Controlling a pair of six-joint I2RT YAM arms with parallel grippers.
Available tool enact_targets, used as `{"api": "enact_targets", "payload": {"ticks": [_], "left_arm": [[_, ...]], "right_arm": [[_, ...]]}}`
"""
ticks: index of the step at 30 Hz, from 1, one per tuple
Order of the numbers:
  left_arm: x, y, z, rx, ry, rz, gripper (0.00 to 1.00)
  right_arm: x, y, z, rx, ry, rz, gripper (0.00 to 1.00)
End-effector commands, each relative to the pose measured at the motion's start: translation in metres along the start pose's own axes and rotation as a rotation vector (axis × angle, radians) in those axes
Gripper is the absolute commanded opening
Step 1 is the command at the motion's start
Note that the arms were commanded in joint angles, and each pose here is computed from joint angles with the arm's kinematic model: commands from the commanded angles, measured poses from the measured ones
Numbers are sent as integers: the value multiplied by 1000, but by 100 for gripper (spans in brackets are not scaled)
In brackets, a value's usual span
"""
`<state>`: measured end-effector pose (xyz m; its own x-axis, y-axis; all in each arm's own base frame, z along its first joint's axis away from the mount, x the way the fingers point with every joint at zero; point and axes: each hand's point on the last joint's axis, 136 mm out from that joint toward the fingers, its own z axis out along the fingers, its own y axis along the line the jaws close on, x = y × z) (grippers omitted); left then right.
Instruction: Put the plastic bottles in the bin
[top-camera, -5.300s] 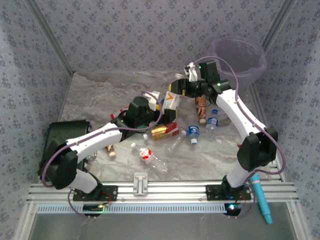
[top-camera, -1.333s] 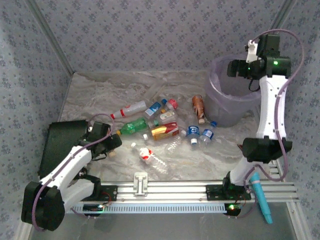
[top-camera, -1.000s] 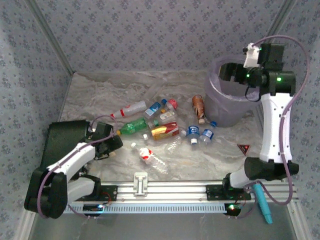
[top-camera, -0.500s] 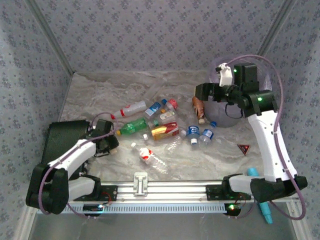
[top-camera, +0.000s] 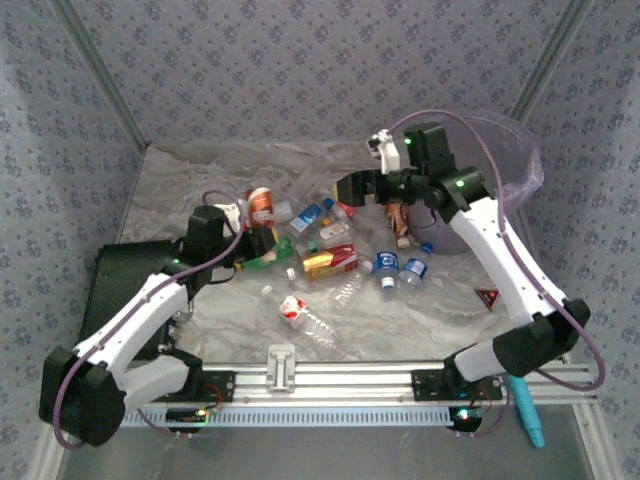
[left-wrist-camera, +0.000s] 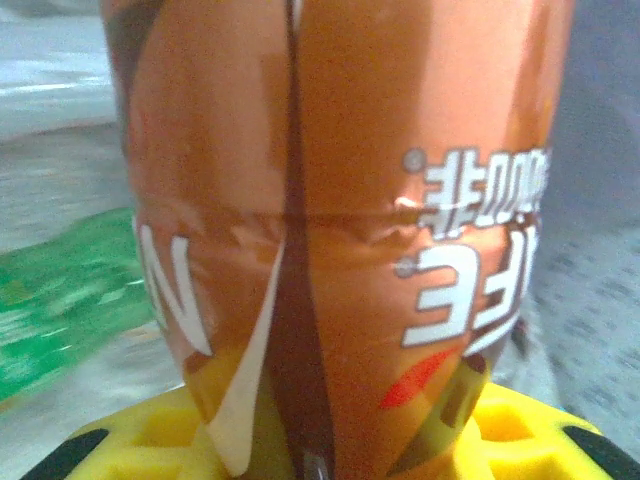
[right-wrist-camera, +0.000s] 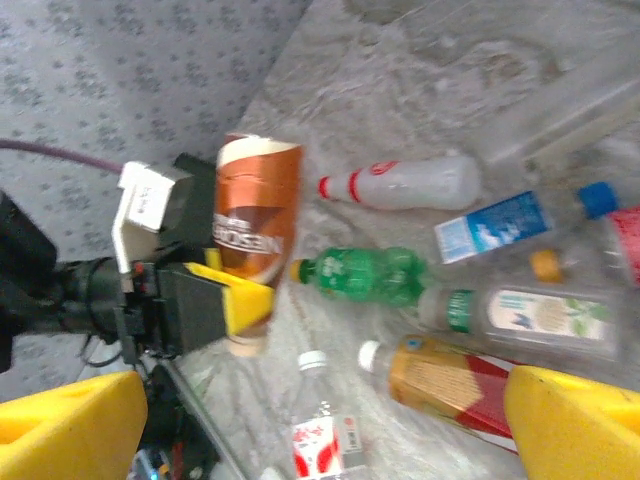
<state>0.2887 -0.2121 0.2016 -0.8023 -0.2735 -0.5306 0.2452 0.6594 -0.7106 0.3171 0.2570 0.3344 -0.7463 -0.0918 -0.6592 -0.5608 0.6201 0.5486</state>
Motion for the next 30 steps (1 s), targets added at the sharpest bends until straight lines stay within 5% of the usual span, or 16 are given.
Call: {"api": "enact_targets", "payload": {"ticks": [1,13,22,27,30], "left_arm": [[-15,-68,11,283,1,85,22],[-12,-123,44,429,65,153,17],[-12,-128,47,433,68,154,18],[-13,-123,48,396,65,147,62],[-11,-116,45,349,67,153,80]], "right_arm": [[-5,18,23,-133,19,13,94],[-4,0,78,-163,85,79,89],[-7,-5,81,-161,74,87,57],[-19,-8,67,-124,50,55,50],[-28,-15,47,-56,37,19,48]]}}
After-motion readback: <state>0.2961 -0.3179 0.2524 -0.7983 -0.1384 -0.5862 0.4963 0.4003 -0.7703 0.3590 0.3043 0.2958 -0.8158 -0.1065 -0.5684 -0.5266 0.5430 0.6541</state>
